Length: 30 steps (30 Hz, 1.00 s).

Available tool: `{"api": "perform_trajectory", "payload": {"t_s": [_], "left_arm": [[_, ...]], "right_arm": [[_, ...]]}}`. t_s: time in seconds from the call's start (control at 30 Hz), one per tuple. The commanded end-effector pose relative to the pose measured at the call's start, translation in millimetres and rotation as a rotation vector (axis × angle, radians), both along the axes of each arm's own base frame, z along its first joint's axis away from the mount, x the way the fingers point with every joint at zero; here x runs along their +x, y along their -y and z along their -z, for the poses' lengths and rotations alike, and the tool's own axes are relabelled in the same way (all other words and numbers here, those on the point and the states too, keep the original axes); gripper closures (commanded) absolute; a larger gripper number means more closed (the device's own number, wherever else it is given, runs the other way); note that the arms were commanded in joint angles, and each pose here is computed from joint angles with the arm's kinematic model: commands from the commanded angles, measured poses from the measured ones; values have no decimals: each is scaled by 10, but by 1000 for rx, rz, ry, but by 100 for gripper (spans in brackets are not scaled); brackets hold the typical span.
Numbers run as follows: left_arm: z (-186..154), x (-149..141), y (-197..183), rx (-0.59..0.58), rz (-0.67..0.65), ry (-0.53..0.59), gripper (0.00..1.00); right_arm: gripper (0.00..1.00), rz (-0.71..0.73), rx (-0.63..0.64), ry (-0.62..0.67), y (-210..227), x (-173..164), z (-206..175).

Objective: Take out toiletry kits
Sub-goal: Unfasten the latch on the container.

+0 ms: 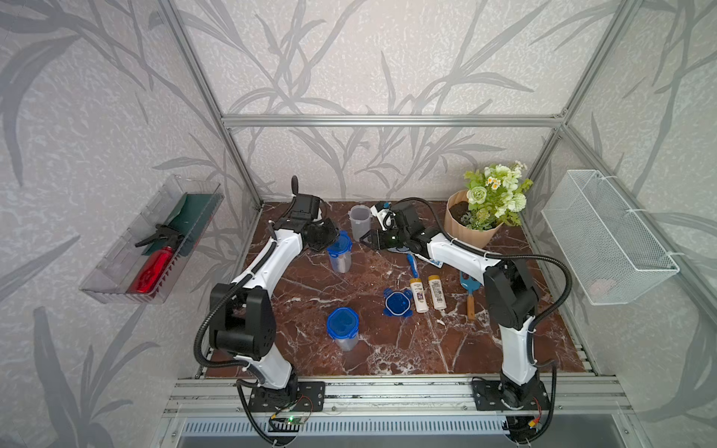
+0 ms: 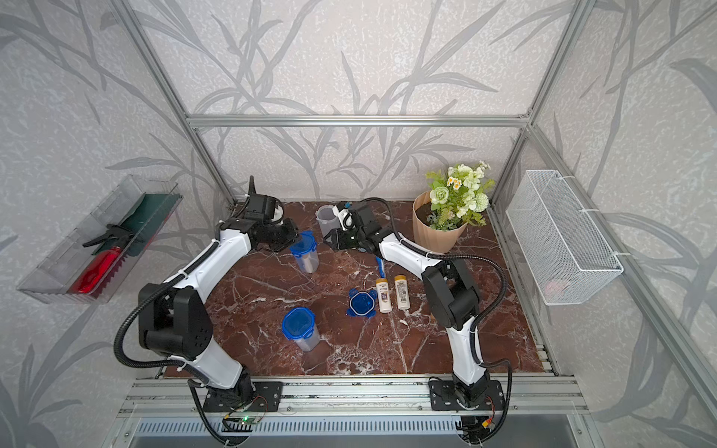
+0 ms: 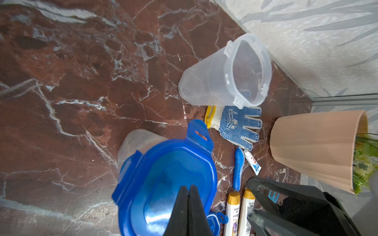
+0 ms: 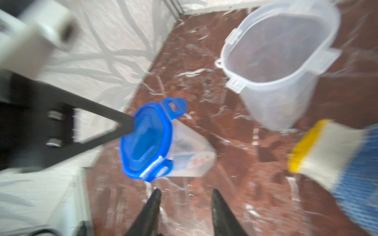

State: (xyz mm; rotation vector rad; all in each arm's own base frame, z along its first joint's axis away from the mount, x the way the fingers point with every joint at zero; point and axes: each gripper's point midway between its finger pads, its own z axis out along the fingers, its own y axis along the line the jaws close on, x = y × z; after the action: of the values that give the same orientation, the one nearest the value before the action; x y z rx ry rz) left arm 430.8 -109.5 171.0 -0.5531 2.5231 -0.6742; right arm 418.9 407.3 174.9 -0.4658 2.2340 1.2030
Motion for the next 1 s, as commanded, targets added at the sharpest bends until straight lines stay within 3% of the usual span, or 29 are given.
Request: {"api": "perform_trajectory", "payload": {"t_s": [0.0,0.37,0.67,0.97], "left_arm": [[15,18,83,-16,27,2,100],[348,-156,79,-13,37,-80,100],[463,-324,90,-15,40,-111,100],[692,-452,67,-7,31,-163,100]], "right_arm": [[54,-106,250,-87,-222,-103,-266],[37,-136,273,-202,-353,-253,-26],[41,-129,301,-290,-472,-279,233],[42,-154,402,-287,-530,-264,62]]}}
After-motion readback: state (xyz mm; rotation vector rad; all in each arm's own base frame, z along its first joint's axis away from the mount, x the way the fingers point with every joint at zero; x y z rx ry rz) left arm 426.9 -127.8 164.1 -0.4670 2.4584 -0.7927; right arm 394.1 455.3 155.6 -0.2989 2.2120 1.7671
